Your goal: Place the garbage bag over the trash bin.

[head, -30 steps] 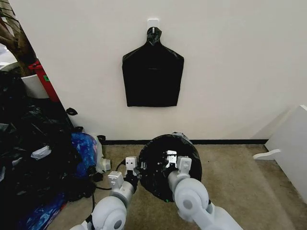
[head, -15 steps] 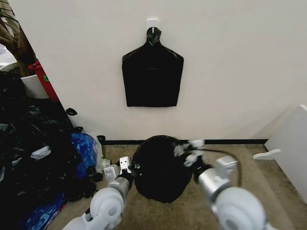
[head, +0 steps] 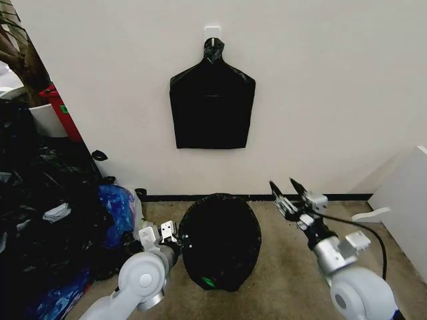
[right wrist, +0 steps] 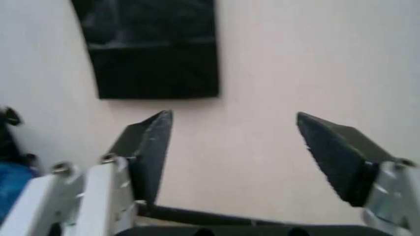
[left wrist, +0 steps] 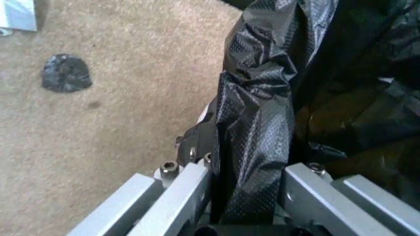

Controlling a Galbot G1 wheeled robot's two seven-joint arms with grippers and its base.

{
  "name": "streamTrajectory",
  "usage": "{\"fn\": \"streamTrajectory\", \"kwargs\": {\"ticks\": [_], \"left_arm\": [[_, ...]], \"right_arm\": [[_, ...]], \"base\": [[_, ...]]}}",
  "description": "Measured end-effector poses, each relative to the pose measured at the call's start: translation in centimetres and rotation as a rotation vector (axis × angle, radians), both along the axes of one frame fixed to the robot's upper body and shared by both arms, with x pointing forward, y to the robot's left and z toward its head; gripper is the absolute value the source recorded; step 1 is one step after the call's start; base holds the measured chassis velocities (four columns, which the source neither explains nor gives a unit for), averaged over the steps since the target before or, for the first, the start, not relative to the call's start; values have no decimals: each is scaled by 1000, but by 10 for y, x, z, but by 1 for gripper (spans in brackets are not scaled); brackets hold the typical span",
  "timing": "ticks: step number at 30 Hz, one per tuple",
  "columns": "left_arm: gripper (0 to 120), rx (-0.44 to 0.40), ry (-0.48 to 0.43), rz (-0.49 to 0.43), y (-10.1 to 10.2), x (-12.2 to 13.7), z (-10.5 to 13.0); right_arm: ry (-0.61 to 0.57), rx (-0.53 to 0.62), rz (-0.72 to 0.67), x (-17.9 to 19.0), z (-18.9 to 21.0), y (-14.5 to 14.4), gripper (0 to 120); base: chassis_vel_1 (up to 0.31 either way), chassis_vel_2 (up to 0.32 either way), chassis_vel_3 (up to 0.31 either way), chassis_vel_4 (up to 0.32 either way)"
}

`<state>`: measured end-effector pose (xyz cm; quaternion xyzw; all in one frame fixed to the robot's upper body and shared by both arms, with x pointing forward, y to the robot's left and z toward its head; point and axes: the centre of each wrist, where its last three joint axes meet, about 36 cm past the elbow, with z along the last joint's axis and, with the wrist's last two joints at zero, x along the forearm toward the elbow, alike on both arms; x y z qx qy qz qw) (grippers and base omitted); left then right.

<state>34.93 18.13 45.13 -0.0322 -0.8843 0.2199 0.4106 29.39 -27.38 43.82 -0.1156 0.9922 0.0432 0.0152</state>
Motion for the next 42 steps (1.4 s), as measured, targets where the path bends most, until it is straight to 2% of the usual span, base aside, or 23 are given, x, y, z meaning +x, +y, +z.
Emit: {"fn": "streamTrajectory", "kwargs": {"ticks": [1, 2, 7, 14, 28, 41, 42], "left_arm": [[0, 0, 0, 0, 0, 0, 0], [0, 7, 12, -12, 0, 2, 2], [0, 25, 39, -45, -10, 24, 9], [0, 23, 75, -55, -28, 48, 11], [0, 66, 127, -60, -49, 69, -11], [0, 122, 138, -73, -60, 69, -23], [3, 123, 139, -73, -60, 68, -24]], "right_arm": [[0, 0, 0, 0, 0, 0, 74], [8, 1, -19, -5, -8, -3, 81], [41, 22, -78, -28, -38, -12, 99], [56, 32, -116, -39, -53, -15, 100], [44, 51, -146, -29, -58, -20, 100], [49, 67, -154, -26, -58, -23, 100], [49, 69, -154, -25, -58, -22, 100]], "base": [[0, 0, 0, 0], [0, 0, 0, 0], [0, 0, 0, 0], [0, 0, 0, 0], [0, 0, 0, 0], [0, 0, 0, 0], [0, 0, 0, 0]]}}
